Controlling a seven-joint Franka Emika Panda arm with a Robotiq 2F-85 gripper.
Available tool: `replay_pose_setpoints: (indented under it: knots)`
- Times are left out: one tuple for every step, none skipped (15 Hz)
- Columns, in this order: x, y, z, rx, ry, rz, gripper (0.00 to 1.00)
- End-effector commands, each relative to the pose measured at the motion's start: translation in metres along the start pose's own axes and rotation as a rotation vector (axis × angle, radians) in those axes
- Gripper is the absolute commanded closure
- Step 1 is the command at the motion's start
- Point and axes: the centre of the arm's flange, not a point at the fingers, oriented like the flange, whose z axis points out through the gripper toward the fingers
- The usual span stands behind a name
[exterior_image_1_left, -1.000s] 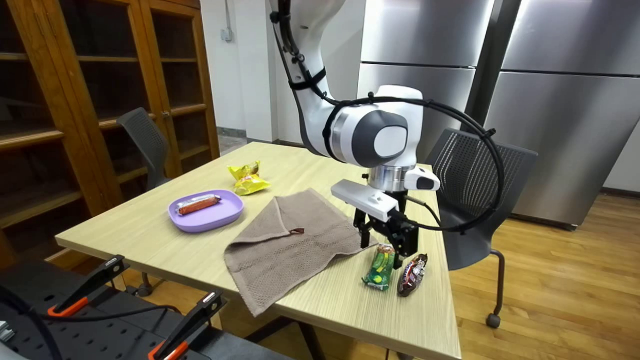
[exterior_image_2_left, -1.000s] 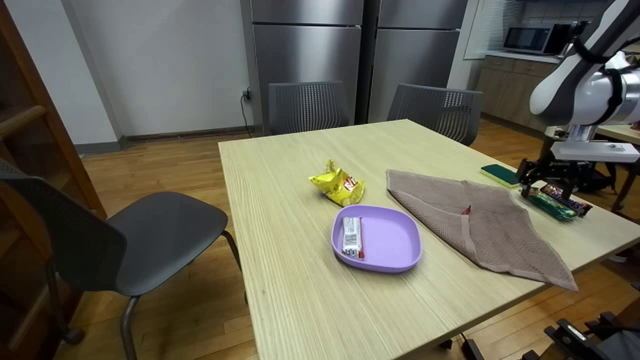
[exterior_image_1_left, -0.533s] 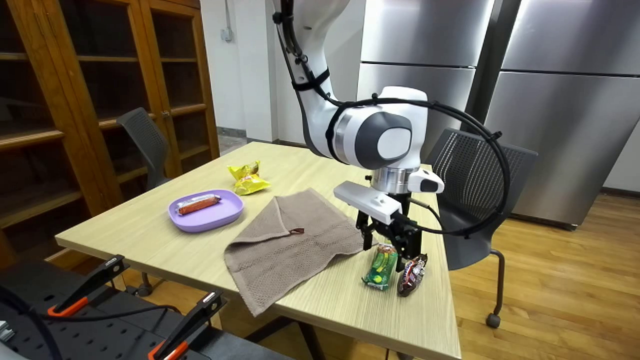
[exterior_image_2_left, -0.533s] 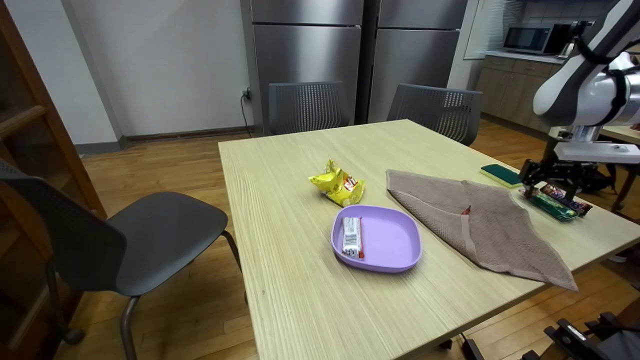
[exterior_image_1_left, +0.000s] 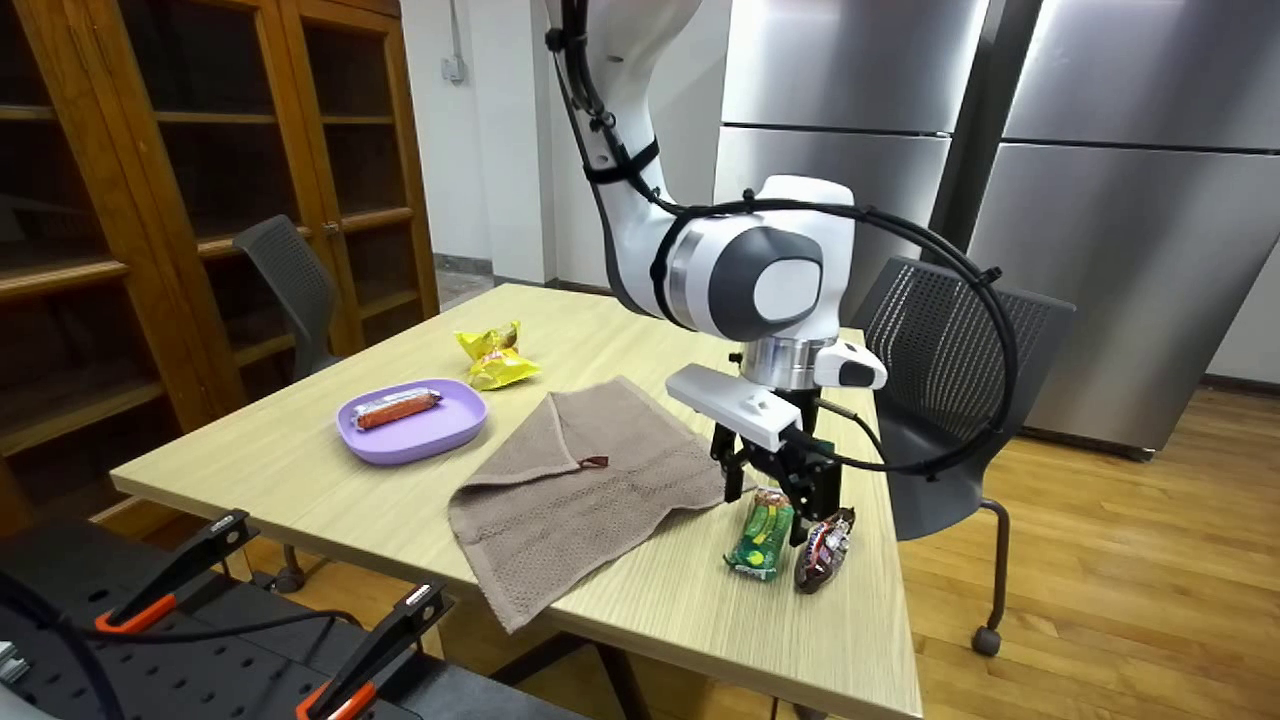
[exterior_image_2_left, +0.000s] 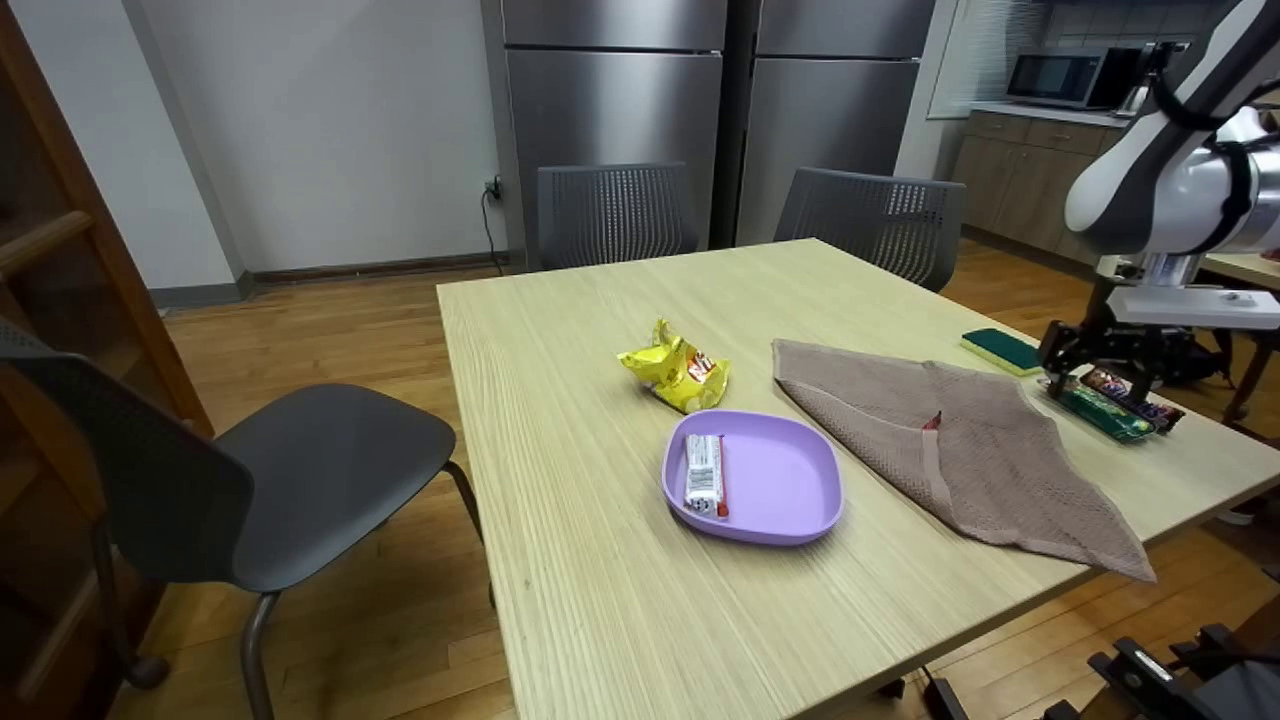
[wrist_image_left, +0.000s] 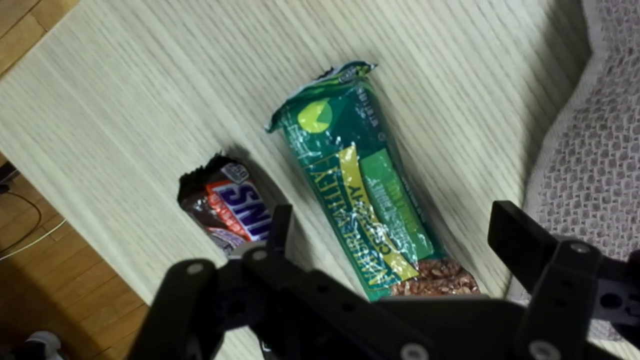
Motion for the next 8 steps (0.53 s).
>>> replay_pose_setpoints:
  knots:
    - [0.0063, 0.002, 0.0026, 0.028, -0.008, -0.009, 0.0]
    - [0.0065, 0.0014, 0.0032, 0.028, -0.009, -0.01, 0.0]
    - [0.0068, 0.0008, 0.0039, 0.028, -0.01, -0.01, 0.0]
    - [0.0077, 0.0001, 0.0051, 0.027, -0.01, -0.012, 0.25]
    - [0.0084, -0.0002, 0.0057, 0.027, -0.011, -0.013, 0.26]
    - [0.0088, -0.0003, 0.0048, 0.029, -0.009, -0.012, 0.35]
    - [0.0093, -0.0005, 0.0047, 0.029, -0.007, -0.013, 0.42]
    - [0.01, -0.0009, 0.0042, 0.029, -0.005, -0.014, 0.49]
